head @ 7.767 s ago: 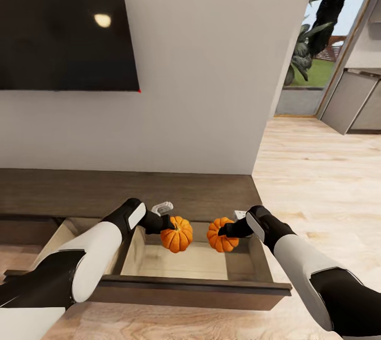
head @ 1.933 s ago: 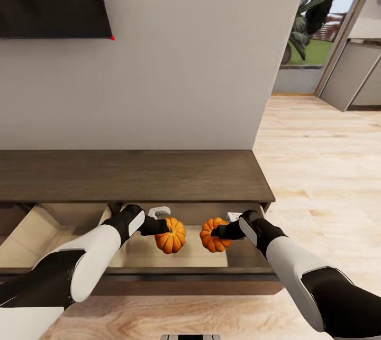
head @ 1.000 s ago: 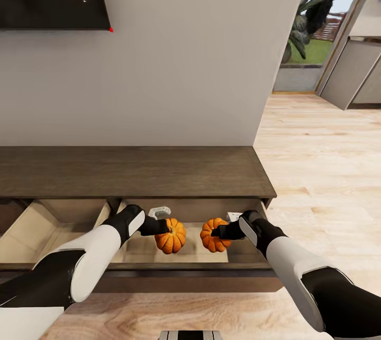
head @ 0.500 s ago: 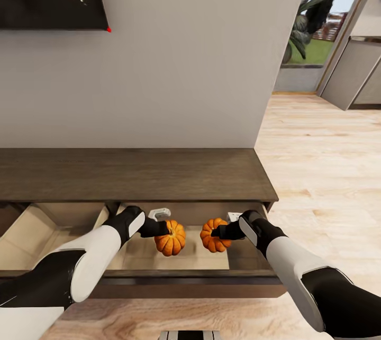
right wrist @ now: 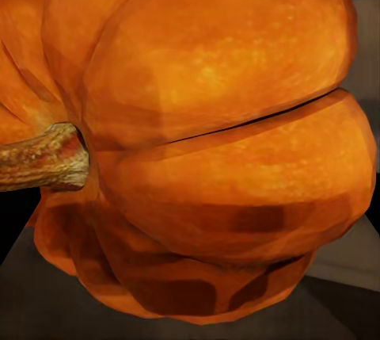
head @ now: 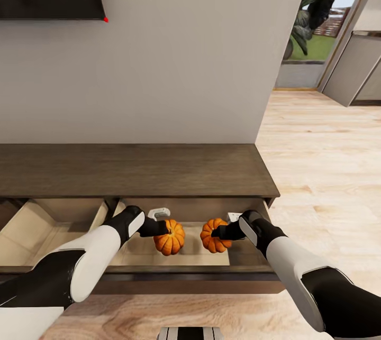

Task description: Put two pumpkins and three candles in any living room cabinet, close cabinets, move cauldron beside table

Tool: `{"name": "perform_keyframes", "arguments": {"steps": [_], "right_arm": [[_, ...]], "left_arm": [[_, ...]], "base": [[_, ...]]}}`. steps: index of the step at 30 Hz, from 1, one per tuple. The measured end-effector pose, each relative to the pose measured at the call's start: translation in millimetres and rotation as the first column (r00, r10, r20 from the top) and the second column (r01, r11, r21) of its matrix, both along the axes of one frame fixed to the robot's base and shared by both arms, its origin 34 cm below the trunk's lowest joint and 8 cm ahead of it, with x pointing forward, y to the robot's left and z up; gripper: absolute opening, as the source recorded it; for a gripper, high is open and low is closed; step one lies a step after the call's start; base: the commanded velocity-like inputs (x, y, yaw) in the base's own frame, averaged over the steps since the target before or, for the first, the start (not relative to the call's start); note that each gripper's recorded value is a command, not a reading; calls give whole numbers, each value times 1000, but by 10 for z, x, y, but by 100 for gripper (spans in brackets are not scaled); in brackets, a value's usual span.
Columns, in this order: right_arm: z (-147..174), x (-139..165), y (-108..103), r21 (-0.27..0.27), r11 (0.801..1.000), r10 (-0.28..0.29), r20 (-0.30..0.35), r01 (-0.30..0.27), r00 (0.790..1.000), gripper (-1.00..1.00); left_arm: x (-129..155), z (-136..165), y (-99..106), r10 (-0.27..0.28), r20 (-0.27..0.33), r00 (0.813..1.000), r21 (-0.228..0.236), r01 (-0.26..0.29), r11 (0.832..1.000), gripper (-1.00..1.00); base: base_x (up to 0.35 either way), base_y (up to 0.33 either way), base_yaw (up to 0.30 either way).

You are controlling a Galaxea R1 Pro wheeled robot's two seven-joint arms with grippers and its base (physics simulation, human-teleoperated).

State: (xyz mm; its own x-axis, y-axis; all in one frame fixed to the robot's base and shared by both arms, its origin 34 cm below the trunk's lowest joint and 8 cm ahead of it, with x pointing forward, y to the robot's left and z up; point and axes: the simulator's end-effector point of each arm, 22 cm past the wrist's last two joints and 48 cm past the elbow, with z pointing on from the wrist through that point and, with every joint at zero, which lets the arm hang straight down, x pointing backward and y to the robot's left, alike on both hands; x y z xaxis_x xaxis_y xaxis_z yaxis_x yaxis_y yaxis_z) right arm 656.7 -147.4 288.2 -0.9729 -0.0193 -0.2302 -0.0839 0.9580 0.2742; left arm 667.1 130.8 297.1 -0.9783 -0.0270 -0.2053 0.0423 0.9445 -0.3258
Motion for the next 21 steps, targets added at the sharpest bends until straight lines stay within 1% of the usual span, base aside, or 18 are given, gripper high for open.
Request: {"name": "perform_keyframes", "arguments": {"steps": [7, 10, 13, 16, 21], "right_arm": [[0, -1, 5, 1, 1000, 0, 0, 0, 1000, -100], [4, -4, 41, 5, 1000, 3, 0, -3, 1000, -100], [5, -4, 45, 5, 1000, 3, 0, -3, 1000, -100], [-71, -35, 50, 5, 1000, 5, -13, -5, 1000, -100], [-192, -82, 52, 5, 1000, 5, -33, -5, 999, -100]], "left_arm": [[25, 4, 20, 3, 9, 1000, 5, -3, 1000, -100], [33, 0, 24, 3, 15, 1000, 9, -3, 1000, -100], [89, 9, 20, 7, 44, 999, 8, -7, 1000, -100], [86, -66, 13, 5, 47, 999, 10, -6, 1000, -100], [40, -194, 8, 6, 28, 1000, 8, -6, 1000, -100]], "base": [[0, 0, 0], [0, 0, 0], [0, 0, 0], [0, 0, 0], [0, 0, 0]]}}
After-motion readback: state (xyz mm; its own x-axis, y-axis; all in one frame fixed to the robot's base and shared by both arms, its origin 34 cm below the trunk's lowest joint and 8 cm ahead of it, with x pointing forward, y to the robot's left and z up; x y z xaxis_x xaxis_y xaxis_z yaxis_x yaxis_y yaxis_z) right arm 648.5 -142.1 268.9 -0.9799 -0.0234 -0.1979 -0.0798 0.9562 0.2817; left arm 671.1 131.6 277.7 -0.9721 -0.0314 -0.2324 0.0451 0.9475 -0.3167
